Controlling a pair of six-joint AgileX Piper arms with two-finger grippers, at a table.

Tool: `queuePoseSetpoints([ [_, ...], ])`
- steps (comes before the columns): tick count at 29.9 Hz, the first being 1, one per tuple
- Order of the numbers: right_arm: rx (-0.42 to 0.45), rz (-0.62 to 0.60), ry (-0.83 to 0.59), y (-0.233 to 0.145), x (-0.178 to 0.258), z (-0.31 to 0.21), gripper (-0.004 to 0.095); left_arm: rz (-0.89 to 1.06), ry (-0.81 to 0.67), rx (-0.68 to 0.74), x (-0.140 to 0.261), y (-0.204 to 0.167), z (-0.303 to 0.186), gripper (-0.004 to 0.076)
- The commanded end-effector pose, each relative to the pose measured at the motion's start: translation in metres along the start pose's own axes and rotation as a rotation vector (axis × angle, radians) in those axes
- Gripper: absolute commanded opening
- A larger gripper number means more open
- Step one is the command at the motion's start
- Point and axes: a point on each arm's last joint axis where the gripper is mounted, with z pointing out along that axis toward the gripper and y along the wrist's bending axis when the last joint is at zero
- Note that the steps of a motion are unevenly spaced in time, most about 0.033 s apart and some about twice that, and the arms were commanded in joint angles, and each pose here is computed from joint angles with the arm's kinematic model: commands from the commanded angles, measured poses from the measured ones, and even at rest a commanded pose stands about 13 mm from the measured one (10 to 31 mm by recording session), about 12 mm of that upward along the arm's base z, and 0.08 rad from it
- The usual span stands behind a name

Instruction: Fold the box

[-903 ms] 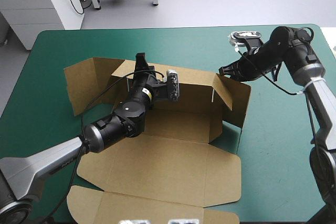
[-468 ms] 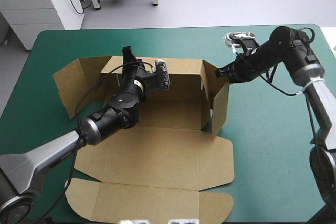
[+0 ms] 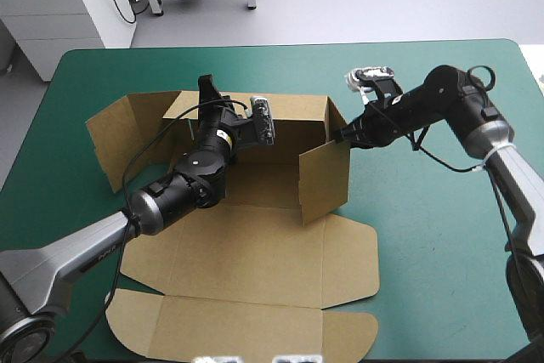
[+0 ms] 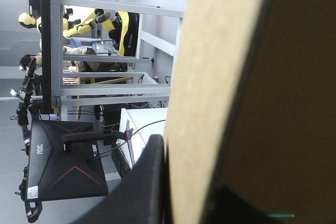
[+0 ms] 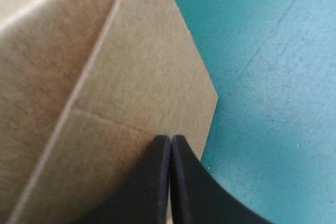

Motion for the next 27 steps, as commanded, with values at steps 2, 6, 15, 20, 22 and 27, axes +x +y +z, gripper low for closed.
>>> queuePoseSetpoints([
  [2,0.019,-0.093,-0.232,0.020,0.011,-0.020,-0.0018,-0.064,-0.016,-0.061,0.000,0.022,-0.013,-0.0008],
  [6,0.059,-0.172,-0.345,0.025,0.034,-0.028,-0.0018,-0.049,-0.027,-0.033,-0.001,0.019,-0.013,0.0017],
  [15,0.111,-0.187,-0.528,0.016,0.086,-0.013,-0.0018,-0.025,-0.059,-0.005,-0.004,0.017,-0.013,0.0017],
  [20,0.093,-0.202,-0.587,0.016,0.104,-0.009,-0.0018,-0.011,-0.051,0.000,-0.004,0.014,-0.011,0.0017],
  [22,0.077,-0.190,-0.581,0.017,0.107,-0.007,-0.0018,0.012,-0.025,0.005,-0.003,0.011,-0.007,0.0017],
  [27,0.025,-0.173,-0.573,0.020,0.109,-0.004,-0.0018,0.035,0.020,0.026,-0.002,0.001,0.003,0.0017],
])
